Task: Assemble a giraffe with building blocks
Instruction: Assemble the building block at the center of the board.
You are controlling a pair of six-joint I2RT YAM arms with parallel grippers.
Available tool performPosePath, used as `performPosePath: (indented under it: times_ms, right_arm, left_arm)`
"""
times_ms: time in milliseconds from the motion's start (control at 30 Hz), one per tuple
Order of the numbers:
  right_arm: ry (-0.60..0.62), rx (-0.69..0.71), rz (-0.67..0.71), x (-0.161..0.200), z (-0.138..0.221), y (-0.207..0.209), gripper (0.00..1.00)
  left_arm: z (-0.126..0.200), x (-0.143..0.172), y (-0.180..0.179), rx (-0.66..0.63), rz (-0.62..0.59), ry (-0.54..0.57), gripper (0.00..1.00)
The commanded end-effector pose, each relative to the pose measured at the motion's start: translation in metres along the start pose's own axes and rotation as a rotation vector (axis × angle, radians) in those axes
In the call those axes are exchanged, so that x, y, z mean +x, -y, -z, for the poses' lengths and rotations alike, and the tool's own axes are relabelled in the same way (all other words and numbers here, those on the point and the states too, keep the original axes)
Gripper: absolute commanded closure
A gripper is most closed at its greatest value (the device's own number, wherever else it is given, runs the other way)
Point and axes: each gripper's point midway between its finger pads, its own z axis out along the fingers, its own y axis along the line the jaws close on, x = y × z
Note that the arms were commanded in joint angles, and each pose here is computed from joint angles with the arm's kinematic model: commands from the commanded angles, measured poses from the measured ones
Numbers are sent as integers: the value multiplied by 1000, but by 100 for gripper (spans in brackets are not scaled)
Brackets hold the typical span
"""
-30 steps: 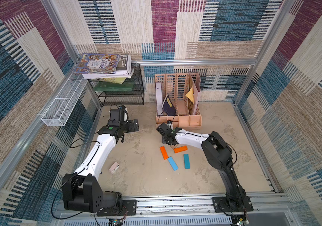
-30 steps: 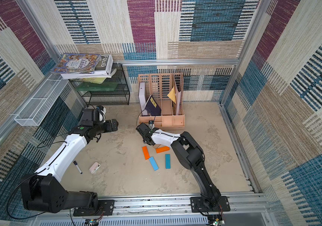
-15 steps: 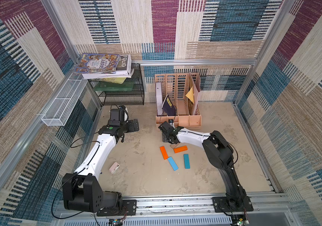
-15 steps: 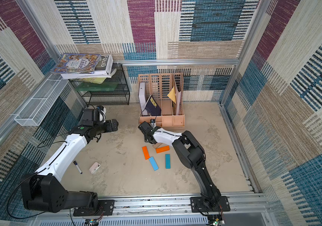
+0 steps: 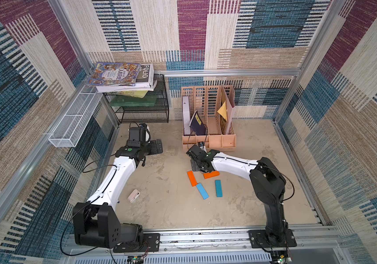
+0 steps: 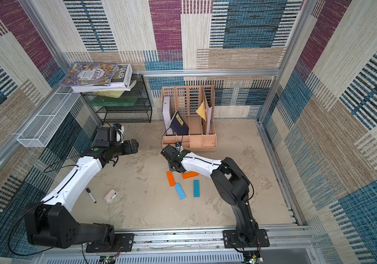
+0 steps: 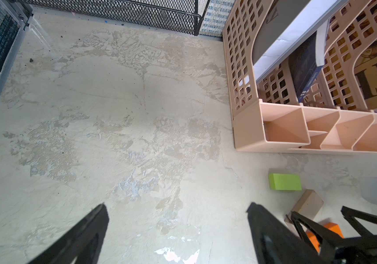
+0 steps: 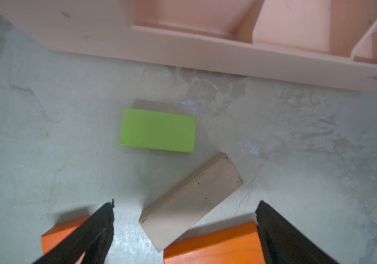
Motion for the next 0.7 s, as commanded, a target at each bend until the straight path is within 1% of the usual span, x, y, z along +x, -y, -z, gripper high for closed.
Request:
performPosePath:
  times_ms: [0,200,367,467,533,600,633,667]
  right_arm:
    - [-35,-15,-72,5,0,2,5]
    - [-68,-55,-140,2,-13,2,6]
    - [-98,-28,-151,6,-30,9,8]
    - [-121,0,-144,15,-35,12,11]
    - [-127,15,-142,22,-35,15,15]
    - [-135,21,-145,30,-35,19,22]
    - [-138,21,-148,34,-34,21,24]
    - [-138,17,-151,37,-32,22,30]
  left_arm:
    - [3,-4,1,7,4,15,1]
    - [3,-4,2,10,6,16,1]
    - [3,-5,2,10,4,17,1]
    - [3,-4,1,7,3,16,1]
    - [4,-4,1,6,2,17,1]
    - [4,-4,1,6,2,17,1]
    - [4,-4,1,7,2,17,1]
    - [4,-4,2,7,2,16,1]
